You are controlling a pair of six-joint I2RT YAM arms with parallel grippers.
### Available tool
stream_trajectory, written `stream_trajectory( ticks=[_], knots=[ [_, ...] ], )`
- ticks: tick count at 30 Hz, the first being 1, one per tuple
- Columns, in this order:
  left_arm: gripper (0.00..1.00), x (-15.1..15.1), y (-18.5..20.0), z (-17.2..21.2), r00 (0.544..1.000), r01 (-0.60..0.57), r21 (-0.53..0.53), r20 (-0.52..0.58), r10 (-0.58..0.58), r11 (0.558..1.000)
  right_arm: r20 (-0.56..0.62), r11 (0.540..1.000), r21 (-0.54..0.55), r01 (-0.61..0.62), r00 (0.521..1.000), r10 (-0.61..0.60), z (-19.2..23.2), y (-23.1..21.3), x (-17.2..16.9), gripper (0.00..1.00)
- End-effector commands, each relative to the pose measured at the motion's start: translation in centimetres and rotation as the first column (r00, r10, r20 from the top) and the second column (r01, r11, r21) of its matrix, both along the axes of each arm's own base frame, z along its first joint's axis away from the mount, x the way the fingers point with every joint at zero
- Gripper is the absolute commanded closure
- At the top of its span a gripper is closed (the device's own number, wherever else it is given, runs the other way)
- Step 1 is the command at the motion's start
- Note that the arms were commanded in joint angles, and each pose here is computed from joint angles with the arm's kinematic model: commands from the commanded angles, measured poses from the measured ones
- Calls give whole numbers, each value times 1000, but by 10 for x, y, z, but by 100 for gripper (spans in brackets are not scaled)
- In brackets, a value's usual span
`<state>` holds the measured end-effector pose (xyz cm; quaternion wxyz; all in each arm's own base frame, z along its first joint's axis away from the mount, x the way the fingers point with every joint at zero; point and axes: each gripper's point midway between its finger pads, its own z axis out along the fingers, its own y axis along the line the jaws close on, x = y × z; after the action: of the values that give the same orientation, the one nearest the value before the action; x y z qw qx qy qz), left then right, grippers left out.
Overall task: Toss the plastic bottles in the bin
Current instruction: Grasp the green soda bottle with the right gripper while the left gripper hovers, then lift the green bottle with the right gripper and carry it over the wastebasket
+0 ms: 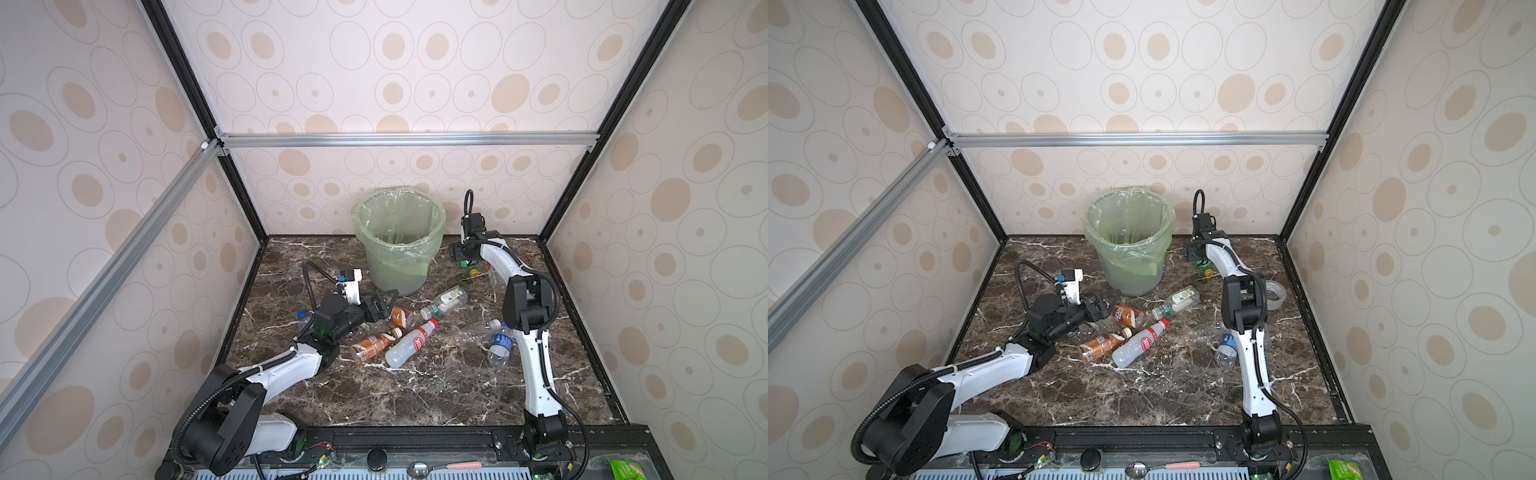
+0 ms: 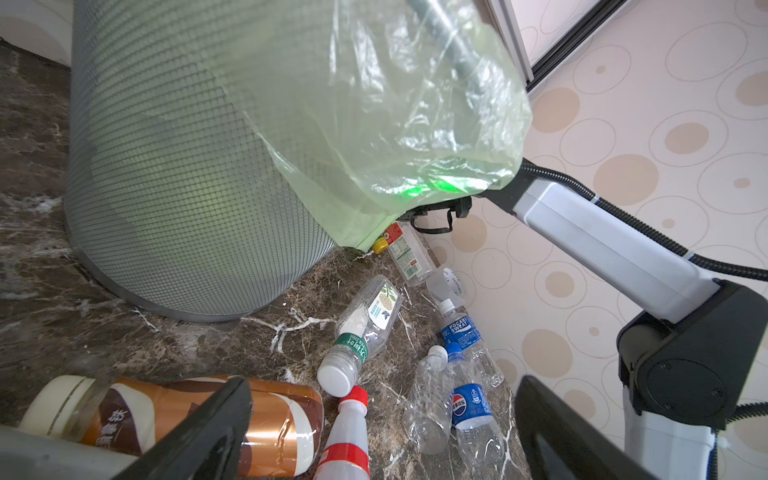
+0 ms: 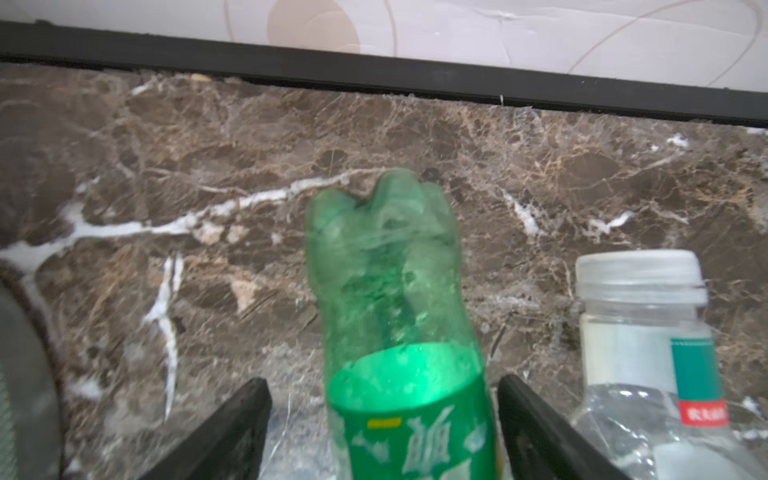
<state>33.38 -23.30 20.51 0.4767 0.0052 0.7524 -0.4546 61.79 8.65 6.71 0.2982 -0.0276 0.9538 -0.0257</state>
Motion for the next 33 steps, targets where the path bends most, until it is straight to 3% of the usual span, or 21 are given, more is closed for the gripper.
stream_trajectory(
  ticks=[1,11,15,20,22,33],
  knots=[
    [1,1,-1,6,999,-9,9,44,9,1000,-48,999,-35,8,999,-10,1,-7,-4,15],
    [1,0,6,1,999,-44,6,10,44,999,-125,1000,-17,9,992,-11,-12,-5,-17,30],
    [1,-1,13,-1,997,-79,8,-4,79,997,-157,1000,8,-8,988,9,-19,0,-22,30],
    [1,-3,18,-9,994,-104,19,-42,104,994,-168,1000,22,-15,986,19,-21,2,-24,47],
    [1,-3,20,-11,992,-112,24,-55,114,993,-170,999,46,-18,985,26,-17,5,-25,57],
    [1,-6,32,-22,977,-170,63,-120,177,983,-95,976,218,13,995,8,41,20,-58,64]
  ],
)
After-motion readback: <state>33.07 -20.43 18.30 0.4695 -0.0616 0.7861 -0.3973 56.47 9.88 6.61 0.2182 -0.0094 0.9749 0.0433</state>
